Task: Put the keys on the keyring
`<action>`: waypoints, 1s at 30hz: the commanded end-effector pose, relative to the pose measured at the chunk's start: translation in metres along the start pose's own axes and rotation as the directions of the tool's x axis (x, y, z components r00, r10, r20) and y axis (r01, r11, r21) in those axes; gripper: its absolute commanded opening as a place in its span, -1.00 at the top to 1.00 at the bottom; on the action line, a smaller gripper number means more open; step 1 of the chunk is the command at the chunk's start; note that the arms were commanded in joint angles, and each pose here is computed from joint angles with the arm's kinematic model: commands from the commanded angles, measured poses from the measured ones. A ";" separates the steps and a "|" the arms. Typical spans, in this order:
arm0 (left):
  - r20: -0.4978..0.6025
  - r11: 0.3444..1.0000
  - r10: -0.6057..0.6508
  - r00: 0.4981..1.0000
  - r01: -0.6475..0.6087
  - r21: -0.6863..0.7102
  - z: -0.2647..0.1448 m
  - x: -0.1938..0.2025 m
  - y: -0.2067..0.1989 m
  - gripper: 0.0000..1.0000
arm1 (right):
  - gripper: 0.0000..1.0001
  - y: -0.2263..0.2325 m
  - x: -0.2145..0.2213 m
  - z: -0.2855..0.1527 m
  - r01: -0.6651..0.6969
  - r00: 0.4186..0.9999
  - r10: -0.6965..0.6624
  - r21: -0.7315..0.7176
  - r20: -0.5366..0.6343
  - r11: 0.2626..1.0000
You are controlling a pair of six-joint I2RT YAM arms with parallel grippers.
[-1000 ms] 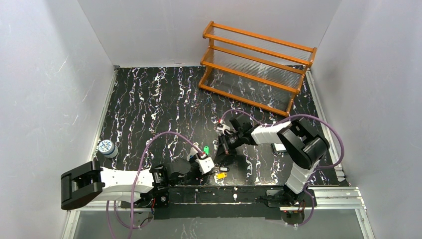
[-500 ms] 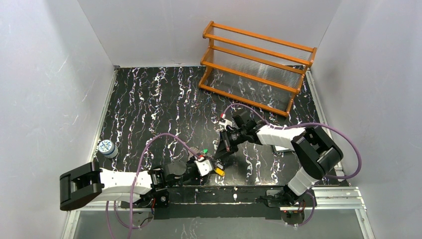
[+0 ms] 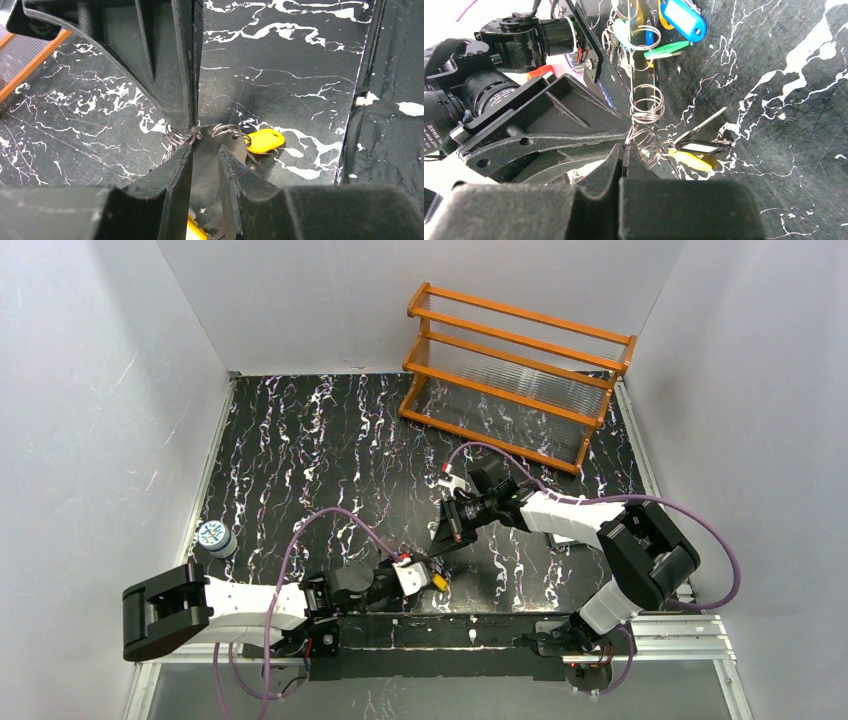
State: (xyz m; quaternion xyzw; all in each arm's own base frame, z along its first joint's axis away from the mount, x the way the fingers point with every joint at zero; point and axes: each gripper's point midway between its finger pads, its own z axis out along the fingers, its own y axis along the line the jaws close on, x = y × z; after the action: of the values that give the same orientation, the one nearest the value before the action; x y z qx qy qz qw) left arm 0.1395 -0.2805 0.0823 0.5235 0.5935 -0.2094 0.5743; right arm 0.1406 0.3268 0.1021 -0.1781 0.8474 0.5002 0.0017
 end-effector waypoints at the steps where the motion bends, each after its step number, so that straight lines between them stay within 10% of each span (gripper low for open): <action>1: 0.042 1.000 -0.012 0.999 0.014 -0.028 0.003 -0.014 0.007 0.53 | 0.97 0.034 -0.007 -0.007 0.070 0.998 -0.069 -0.092 0.007 0.993; 10: 0.073 0.996 -0.029 0.997 0.035 -0.080 0.001 -0.022 0.017 1.00 | 0.67 0.041 -0.007 -0.009 0.115 0.993 -0.113 -0.119 0.021 0.986; 23: 0.111 0.980 -0.114 0.987 0.130 -0.152 -0.017 -0.015 0.027 1.00 | 0.36 0.040 -0.012 -0.015 0.224 0.973 -0.220 -0.076 0.066 0.972; 30: 0.148 0.858 -0.376 0.915 0.404 -0.317 -0.032 0.008 0.046 0.14 | -0.03 -0.015 -0.009 -0.009 0.170 0.984 -0.173 0.082 0.031 0.982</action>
State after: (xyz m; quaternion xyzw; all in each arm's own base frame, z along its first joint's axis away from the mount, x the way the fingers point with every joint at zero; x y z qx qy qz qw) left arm 0.1536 -0.2506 0.1005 0.3930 0.6374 -0.2252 0.6233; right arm 0.1410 0.3239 0.1145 -0.2365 0.8301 0.5021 0.0541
